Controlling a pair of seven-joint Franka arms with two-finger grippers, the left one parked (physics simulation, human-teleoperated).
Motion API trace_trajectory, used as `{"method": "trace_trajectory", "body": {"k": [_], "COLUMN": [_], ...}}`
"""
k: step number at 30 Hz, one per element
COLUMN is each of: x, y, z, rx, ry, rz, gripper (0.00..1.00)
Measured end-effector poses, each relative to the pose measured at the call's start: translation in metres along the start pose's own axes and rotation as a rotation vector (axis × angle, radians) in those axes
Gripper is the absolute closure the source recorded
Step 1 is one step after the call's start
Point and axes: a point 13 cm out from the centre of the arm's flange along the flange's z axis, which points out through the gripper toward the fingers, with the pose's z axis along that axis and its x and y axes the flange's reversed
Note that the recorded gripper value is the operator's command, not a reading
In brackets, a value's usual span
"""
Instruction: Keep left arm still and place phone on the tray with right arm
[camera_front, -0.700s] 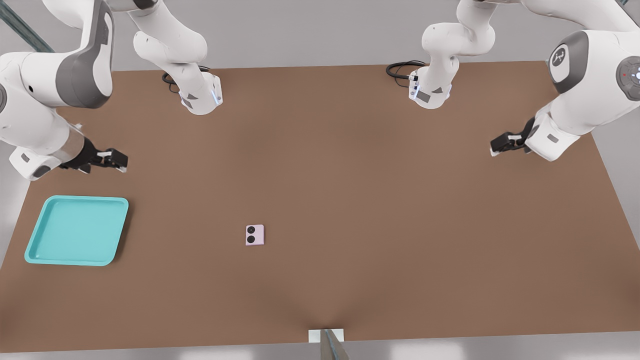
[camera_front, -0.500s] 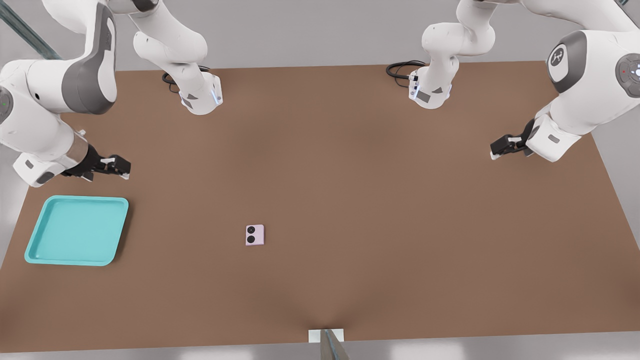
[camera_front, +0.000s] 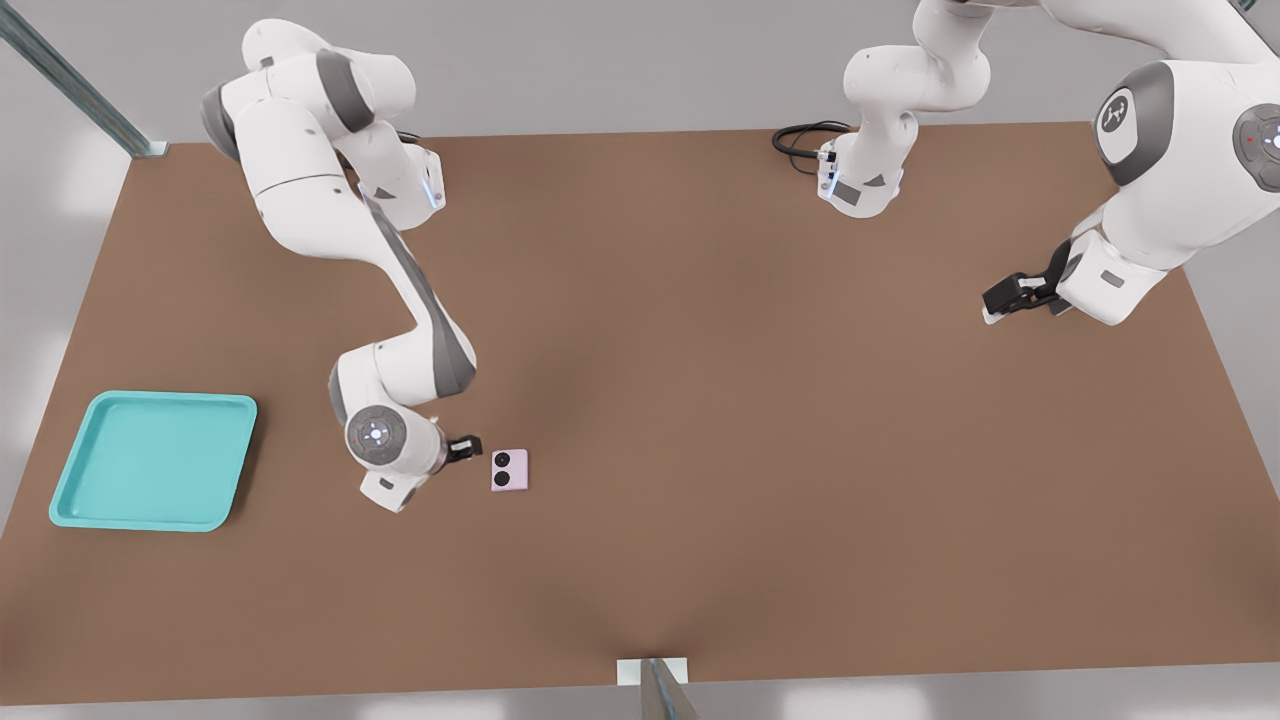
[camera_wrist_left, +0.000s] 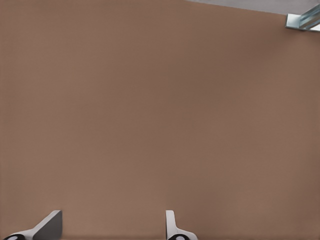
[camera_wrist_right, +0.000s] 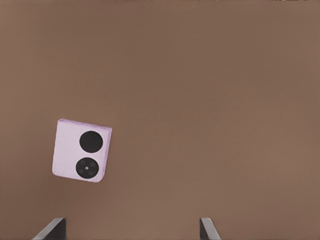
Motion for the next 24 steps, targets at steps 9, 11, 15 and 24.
{"method": "trace_trajectory", "body": {"k": [9, 11, 15, 24], "x": [-0.030, -0.025, -0.028, -0.029], "y": [0.046, 0.055, 0.059, 0.064], "z": [0.067, 0.081, 0.098, 0.112], "rx": [-0.049, -0.056, -0.069, -0.085], "ry": [-0.074, -0.072, -0.086, -0.109], "rz": [0.122, 0.143, 0.199, 0.284], "gripper": [0.00, 0.00, 0.00, 0.00]}}
